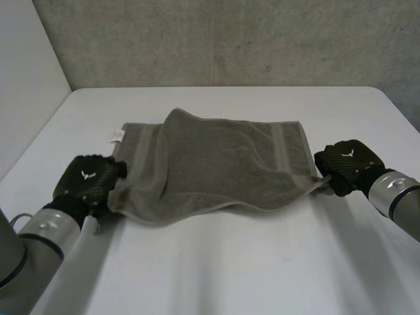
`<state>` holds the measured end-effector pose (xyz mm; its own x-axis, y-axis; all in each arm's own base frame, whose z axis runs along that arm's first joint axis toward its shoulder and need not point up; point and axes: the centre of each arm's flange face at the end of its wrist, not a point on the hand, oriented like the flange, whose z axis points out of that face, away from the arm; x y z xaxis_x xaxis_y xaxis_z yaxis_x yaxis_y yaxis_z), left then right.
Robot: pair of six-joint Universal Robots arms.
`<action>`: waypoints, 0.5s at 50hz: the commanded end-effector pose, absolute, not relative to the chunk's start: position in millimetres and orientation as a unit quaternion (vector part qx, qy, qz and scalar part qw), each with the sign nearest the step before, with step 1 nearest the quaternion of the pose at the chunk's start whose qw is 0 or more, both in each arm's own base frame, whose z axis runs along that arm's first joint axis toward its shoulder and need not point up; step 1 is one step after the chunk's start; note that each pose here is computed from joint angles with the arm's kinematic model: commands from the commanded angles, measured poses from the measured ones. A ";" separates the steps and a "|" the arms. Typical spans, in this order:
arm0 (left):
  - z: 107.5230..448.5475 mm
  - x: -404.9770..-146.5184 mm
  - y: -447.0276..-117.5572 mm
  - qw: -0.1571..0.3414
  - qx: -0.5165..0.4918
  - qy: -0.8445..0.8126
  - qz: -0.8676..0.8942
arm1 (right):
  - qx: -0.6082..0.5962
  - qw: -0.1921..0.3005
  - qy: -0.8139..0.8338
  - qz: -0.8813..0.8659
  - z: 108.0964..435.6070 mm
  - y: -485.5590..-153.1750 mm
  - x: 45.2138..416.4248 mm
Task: Fold the towel.
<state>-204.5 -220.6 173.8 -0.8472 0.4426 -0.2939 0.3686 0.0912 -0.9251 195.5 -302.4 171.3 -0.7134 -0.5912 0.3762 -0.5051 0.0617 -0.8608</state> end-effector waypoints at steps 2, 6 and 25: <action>156.4 -194.9 -195.1 0.045 -0.275 -0.803 0.527 | -0.378 0.041 0.733 -0.564 165.6 -302.4 196.1; 148.6 -193.0 -200.6 0.040 -0.269 -0.802 0.532 | -0.379 0.041 0.735 -0.562 163.6 -302.3 195.9; 144.9 -198.1 -229.7 0.029 -0.259 -0.757 0.599 | -0.379 0.041 0.736 -0.559 161.4 -301.7 195.9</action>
